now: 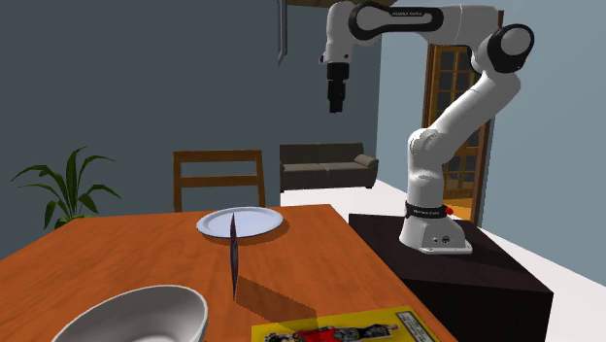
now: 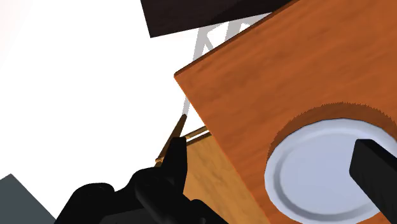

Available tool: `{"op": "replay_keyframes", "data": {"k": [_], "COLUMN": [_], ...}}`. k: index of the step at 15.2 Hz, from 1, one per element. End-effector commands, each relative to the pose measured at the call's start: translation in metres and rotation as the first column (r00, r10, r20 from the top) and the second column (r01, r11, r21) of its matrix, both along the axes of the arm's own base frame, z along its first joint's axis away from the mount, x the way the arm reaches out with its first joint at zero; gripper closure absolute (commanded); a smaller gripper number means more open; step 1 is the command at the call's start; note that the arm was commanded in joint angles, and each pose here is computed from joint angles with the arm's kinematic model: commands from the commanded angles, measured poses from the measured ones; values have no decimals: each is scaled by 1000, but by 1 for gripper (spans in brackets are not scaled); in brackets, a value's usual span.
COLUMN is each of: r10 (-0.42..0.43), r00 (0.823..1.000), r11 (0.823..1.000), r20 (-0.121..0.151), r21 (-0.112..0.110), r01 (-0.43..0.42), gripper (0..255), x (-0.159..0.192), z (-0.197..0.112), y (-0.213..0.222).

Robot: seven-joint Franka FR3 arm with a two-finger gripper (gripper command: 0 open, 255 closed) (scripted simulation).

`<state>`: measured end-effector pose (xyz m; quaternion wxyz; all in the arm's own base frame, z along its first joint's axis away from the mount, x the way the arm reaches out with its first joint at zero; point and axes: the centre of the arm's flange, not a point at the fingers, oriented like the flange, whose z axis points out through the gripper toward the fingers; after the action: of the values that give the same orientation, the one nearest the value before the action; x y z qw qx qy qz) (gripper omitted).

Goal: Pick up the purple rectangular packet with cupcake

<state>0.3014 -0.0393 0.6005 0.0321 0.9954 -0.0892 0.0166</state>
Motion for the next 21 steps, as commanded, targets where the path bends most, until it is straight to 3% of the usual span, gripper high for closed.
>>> {"op": "replay_keyframes", "data": {"k": [1, 6, 11, 16, 21], "r10": [0, -106, -212, -315, -414], "r00": [1000, 994, 977, 949, 909], "r11": [1000, 994, 977, 949, 910], "r20": [0, 11, 22, 33, 43], "r21": [0, 4, 9, 15, 22], "r01": [0, 106, 212, 314, 413], "gripper": [0, 0, 0, 0, 0], "x": [0, -2, 3, 14, 32], "z": [0, -27, -54, -81, -108], "y": [0, 60, 120, 179, 237]}}
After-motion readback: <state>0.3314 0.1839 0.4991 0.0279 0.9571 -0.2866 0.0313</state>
